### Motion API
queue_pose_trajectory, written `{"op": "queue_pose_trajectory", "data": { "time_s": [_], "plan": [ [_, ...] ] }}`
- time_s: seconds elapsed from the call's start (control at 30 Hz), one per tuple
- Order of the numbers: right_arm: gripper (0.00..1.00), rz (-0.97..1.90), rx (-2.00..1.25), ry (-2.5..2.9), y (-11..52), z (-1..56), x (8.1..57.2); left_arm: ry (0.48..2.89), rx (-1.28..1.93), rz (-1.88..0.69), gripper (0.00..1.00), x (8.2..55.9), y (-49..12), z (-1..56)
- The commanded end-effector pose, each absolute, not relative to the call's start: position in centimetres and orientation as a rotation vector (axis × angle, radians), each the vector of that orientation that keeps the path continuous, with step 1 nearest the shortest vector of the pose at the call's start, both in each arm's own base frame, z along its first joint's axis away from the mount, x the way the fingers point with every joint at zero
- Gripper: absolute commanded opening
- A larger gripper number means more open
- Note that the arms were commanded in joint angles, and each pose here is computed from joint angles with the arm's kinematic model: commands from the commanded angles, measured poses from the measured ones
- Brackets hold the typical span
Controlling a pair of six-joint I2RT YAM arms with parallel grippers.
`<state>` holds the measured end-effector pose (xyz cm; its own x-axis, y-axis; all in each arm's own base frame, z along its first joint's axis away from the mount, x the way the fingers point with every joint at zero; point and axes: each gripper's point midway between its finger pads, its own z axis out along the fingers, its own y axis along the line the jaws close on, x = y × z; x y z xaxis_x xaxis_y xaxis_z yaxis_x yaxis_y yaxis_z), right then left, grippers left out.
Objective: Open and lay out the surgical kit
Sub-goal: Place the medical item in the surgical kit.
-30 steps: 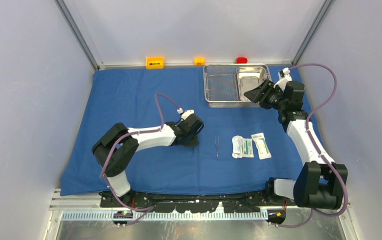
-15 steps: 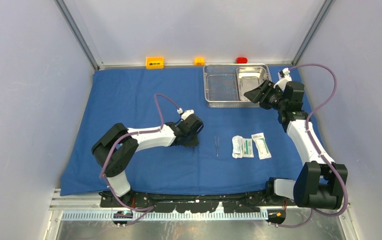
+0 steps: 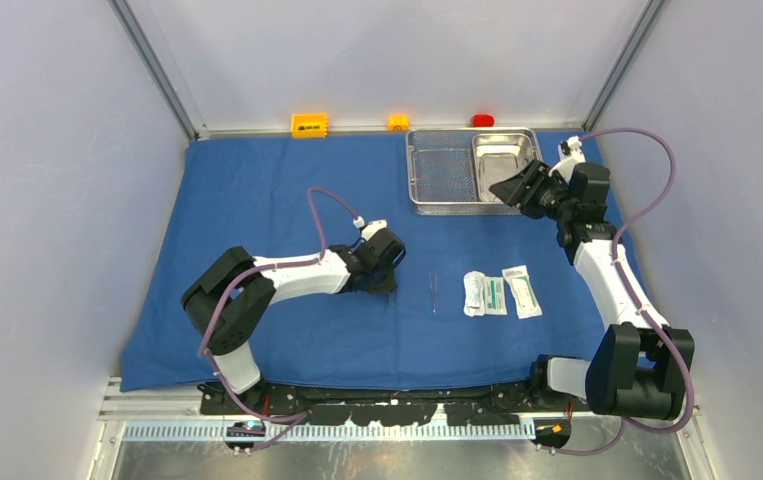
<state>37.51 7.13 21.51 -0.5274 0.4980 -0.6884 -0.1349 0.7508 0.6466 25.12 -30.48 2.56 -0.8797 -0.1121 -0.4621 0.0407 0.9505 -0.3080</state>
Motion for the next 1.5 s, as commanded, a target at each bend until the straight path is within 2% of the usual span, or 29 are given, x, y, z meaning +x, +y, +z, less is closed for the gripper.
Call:
{"op": "queue_pose_trajectory", "data": {
  "time_s": [0.0,0.53,0.8,1.1,1.47],
  "plan": [
    [0.6,0.797,0.237,1.899,6.7,23.6,37.7,2.601,-0.063,-0.432,0.19,24.9,-30.1,3.2],
    [0.6,0.793,0.239,1.896,6.6,23.6,37.7,2.602,-0.056,-0.444,0.23,24.8,-30.3,3.3],
    [0.6,0.796,0.239,1.896,6.6,23.6,37.7,2.596,-0.049,-0.447,0.32,24.9,-30.3,3.5],
    [0.59,0.786,0.234,1.893,6.5,23.8,37.8,2.578,-0.036,-0.45,0.33,25.2,-30.4,4.3],
    [0.6,0.584,0.236,1.938,3.9,23.2,39.1,2.537,-0.002,-0.483,0.41,26.0,-30.6,7.7]
  ]
}}
